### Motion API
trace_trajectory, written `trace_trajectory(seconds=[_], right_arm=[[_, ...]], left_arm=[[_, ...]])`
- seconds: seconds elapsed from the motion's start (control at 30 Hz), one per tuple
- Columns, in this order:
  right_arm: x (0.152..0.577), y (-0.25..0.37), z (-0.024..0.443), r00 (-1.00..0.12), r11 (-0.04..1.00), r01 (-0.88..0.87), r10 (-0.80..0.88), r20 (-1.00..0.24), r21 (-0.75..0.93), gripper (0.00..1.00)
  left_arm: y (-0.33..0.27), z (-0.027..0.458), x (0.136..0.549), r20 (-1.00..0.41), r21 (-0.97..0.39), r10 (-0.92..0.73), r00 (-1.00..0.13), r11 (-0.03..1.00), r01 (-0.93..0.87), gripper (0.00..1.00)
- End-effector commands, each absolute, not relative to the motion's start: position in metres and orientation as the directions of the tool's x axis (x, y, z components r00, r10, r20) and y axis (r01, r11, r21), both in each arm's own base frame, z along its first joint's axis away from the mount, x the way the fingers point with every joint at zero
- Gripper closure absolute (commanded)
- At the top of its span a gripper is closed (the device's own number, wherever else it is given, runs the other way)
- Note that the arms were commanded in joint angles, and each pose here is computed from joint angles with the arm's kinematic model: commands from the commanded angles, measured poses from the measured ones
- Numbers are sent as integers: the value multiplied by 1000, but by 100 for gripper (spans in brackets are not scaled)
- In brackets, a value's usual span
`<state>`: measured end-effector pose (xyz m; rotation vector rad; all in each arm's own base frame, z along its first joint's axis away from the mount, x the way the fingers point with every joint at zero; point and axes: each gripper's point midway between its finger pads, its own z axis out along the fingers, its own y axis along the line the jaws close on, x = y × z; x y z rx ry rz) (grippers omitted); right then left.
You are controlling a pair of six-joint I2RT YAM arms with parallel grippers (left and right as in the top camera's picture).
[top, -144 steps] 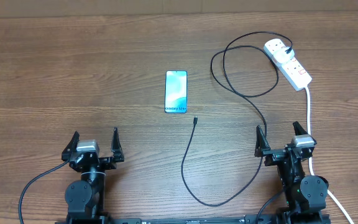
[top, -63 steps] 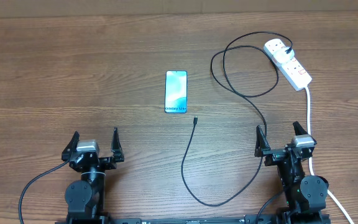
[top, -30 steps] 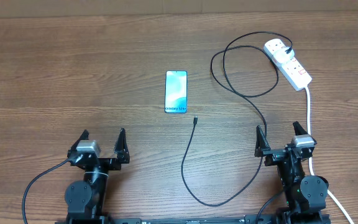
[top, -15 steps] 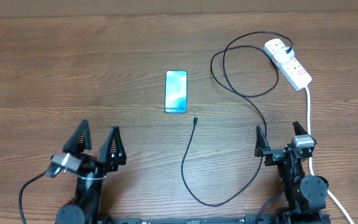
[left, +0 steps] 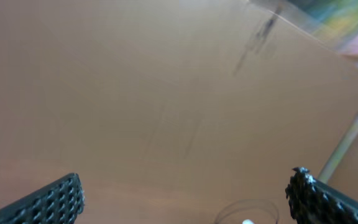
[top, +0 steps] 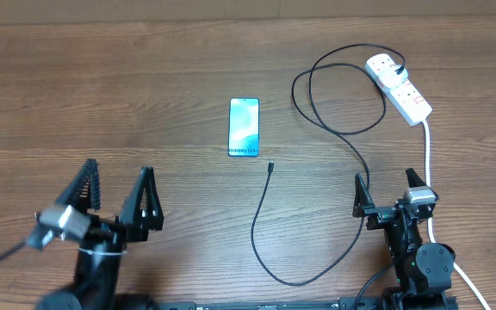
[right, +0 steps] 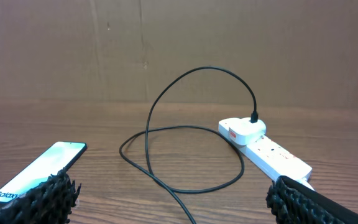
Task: Plug charger to phone and switch on socket
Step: 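Move the left gripper over the Galaxy phone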
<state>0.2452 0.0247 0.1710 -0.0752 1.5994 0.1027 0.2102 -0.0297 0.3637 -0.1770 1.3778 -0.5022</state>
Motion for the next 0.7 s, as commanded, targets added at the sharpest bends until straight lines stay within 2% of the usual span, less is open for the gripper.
trace_trajectory(seconds=[0.0,0.03,0.1,0.2,0.3,0.4,0.57,0.67], right_arm=[[245,23,170,-26,994,-105,15,-1000,17,0],[245,23,170,-26,994,-105,15,-1000,17,0],[245,23,170,-26,994,-105,15,-1000,17,0],[245,23,170,-26,994,-105,15,-1000,17,0],[245,23,170,-26,994,-105,15,-1000,17,0],[245,23,170,-26,994,-105,15,-1000,17,0],[245,23,170,-26,994,-105,15,-1000,17,0],[245,23,170,-26,994,-105,15,-1000,17,0]], left_arm=[[-30,378,227,-927,-374,-371,-51,913,164,0],[-31,376,234,-920,-382,-363,-147,915,132,0],[-40,378,243,-896,-396,-350,-273,908,135,0],[-66,385,254,-854,-445,-332,-401,866,229,0],[-94,398,263,-837,-486,-297,-459,788,377,0],[-98,397,276,-824,-502,-295,-483,775,383,0],[-102,385,288,-809,-482,-275,-520,817,318,0],[-98,373,296,-797,-398,-238,-555,898,187,0]])
